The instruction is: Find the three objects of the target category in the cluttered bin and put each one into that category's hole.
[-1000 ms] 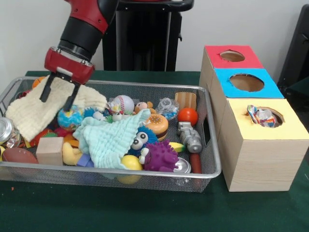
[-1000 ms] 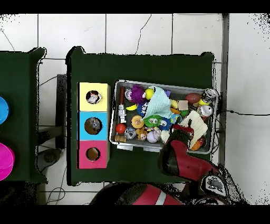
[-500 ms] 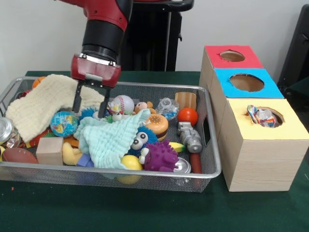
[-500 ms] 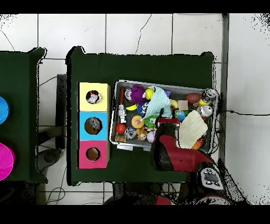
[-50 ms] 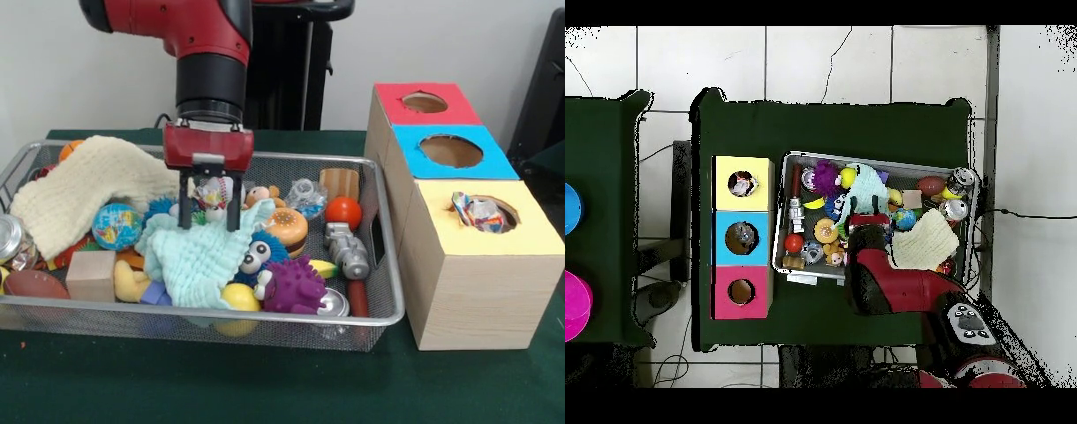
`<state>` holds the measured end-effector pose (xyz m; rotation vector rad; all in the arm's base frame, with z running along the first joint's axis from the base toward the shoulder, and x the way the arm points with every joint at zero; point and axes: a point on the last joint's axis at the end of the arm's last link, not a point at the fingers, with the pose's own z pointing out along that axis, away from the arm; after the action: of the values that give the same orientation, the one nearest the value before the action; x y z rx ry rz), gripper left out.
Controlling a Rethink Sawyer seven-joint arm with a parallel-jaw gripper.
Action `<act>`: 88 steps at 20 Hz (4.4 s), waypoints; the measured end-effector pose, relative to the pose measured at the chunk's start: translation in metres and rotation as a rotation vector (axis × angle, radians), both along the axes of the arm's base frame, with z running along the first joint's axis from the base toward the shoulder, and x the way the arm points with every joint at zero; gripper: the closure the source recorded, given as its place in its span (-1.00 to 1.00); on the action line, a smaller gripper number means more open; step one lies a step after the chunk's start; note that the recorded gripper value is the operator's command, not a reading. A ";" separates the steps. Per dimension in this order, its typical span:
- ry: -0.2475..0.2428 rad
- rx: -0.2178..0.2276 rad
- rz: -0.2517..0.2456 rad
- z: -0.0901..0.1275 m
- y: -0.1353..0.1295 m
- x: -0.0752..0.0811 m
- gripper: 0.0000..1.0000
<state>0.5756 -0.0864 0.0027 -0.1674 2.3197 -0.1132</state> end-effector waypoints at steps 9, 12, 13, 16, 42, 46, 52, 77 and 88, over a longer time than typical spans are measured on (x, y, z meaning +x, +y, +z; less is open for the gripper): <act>-0.091 0.097 0.060 -0.005 0.034 0.017 -1.00; -0.140 0.130 0.116 -0.001 0.051 0.023 -1.00; -0.149 0.139 0.130 -0.001 0.055 0.024 -1.00; -0.158 0.168 0.150 -0.004 0.064 0.024 -1.00; 0.085 0.215 -0.232 -0.097 0.112 0.011 -1.00; 0.001 0.094 -0.370 -0.103 0.110 0.007 -1.00; -0.017 -0.058 -0.581 -0.100 0.094 -0.003 -1.00; 0.070 -0.378 -0.674 -0.073 -0.018 -0.050 -1.00; -0.171 -0.367 -0.343 -0.069 -0.056 -0.035 -1.00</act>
<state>0.5408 -0.1422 -0.0666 0.0578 2.1180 -0.6998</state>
